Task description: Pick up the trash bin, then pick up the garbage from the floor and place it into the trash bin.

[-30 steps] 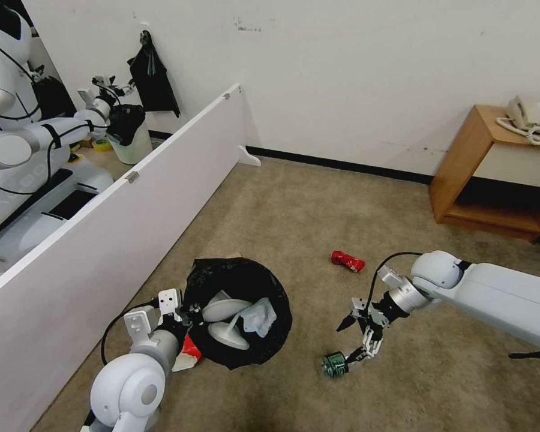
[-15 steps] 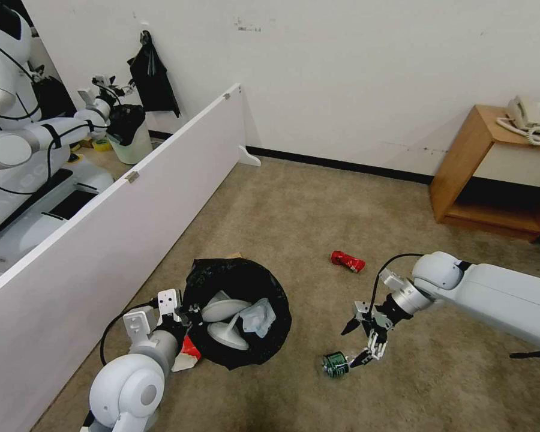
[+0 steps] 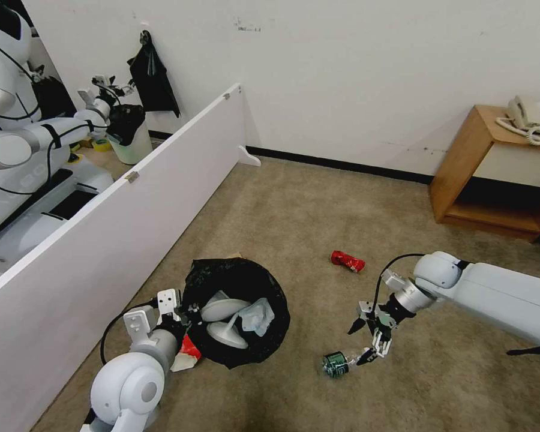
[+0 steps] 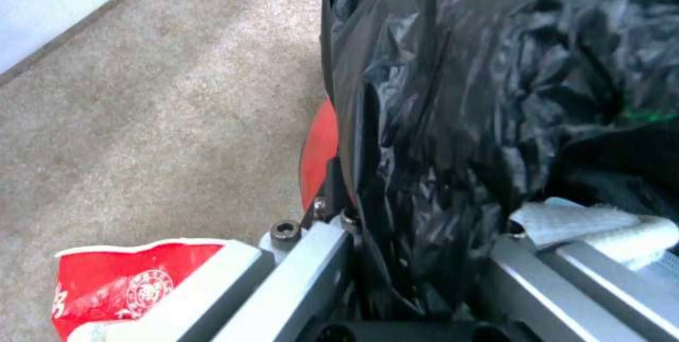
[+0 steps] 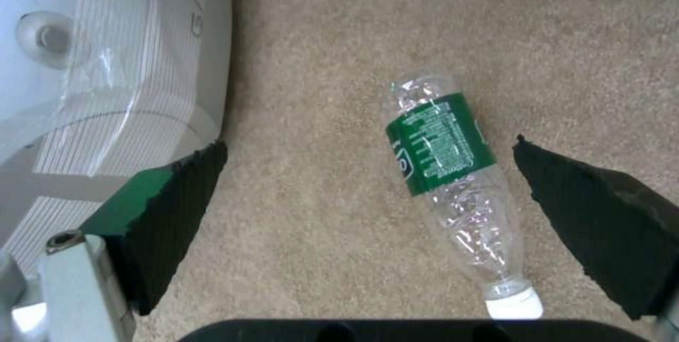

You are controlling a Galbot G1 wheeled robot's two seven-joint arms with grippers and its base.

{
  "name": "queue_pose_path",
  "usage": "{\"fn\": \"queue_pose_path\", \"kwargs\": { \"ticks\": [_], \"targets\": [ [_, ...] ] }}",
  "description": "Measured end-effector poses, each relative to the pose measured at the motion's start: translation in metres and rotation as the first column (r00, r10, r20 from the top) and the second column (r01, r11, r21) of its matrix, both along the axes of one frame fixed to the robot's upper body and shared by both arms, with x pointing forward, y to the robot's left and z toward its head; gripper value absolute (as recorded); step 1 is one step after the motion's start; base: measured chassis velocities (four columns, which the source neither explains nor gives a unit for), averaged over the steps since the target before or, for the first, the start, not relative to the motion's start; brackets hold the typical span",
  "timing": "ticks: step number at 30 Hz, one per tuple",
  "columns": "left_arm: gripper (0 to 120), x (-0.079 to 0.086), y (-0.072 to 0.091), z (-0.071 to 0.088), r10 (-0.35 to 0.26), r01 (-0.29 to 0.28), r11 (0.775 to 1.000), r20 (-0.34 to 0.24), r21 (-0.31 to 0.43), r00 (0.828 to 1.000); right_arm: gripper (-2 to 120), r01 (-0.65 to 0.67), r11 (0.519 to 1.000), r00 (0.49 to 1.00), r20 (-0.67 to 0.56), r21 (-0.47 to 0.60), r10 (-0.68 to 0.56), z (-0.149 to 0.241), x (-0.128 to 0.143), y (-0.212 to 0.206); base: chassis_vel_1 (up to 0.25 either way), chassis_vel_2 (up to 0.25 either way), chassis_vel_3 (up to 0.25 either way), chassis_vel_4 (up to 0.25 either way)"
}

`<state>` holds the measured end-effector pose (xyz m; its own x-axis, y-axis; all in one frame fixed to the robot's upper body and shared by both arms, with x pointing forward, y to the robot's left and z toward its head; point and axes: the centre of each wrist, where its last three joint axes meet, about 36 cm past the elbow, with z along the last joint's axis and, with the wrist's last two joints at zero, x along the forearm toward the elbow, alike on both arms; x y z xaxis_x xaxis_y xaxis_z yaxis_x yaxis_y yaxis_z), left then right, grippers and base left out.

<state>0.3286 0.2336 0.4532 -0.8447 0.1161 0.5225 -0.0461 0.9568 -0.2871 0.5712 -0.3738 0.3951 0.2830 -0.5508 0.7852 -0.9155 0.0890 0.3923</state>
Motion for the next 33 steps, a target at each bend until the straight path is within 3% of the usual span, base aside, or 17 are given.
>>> {"fn": "queue_pose_path", "kwargs": {
  "ticks": [33],
  "targets": [
    [0,0.012,0.006,0.000,0.000,0.000,1.000,0.007,-0.015,1.000,100,0.024,0.999,0.999,-0.039,-0.041,-0.026,-0.037,0.001,-0.012,0.000,0.000,0.000,0.000]
  ]
}}
